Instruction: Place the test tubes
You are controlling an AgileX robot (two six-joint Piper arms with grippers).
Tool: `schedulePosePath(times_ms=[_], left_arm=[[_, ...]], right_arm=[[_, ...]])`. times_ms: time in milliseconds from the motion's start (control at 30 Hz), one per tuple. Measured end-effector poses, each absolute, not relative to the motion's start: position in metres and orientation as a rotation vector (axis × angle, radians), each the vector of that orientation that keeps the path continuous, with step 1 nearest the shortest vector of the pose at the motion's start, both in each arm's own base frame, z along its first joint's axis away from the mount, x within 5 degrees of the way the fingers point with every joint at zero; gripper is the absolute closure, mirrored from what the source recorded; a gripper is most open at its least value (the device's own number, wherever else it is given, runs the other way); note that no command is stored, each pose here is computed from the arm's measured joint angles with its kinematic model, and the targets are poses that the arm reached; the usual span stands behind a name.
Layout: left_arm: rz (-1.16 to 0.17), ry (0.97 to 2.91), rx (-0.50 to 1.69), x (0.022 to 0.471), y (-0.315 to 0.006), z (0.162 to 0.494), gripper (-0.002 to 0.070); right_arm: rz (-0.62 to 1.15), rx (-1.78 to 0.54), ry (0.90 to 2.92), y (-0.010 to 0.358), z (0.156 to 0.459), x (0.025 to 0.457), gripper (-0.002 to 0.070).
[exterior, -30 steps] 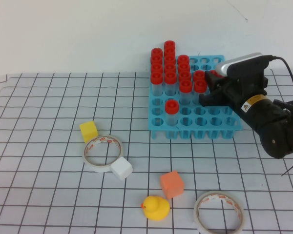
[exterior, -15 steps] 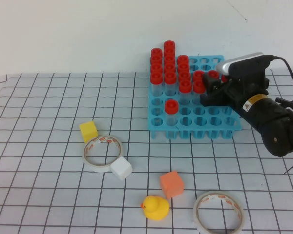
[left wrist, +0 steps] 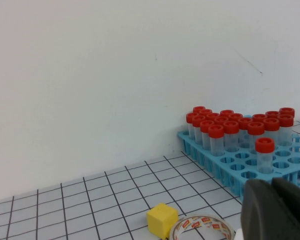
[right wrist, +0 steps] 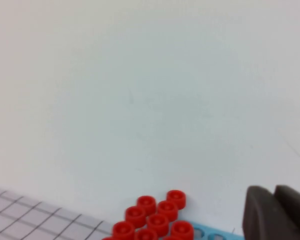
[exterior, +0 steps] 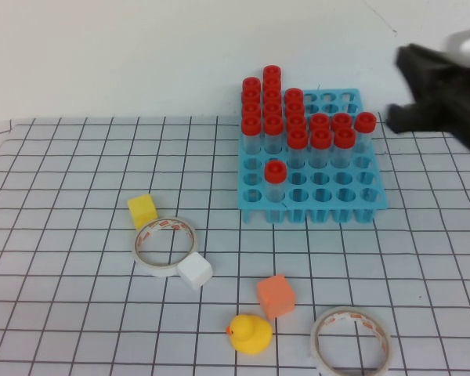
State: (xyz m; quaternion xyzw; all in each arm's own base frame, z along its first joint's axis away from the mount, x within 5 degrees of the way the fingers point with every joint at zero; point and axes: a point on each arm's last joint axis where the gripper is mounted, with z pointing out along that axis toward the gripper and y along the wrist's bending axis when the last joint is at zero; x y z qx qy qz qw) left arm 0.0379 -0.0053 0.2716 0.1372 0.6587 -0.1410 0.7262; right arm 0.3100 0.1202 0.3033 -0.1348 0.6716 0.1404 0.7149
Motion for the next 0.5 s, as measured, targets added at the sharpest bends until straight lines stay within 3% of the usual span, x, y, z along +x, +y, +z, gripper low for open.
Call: schedulePosePath(times_ms=[233, 500], left_arm=[[-0.313, 1.453, 0.301, 0.038, -0.005, 0.272, 0.0676], [-0.313, 1.453, 0.301, 0.038, -0.005, 0.272, 0.0676]], right_arm=[[0.290, -0.434, 1.488, 0.092, 0.332, 0.217, 0.0674], [0.223, -0.363, 1.606, 0.052, 0.321, 0.135, 0.0678]])
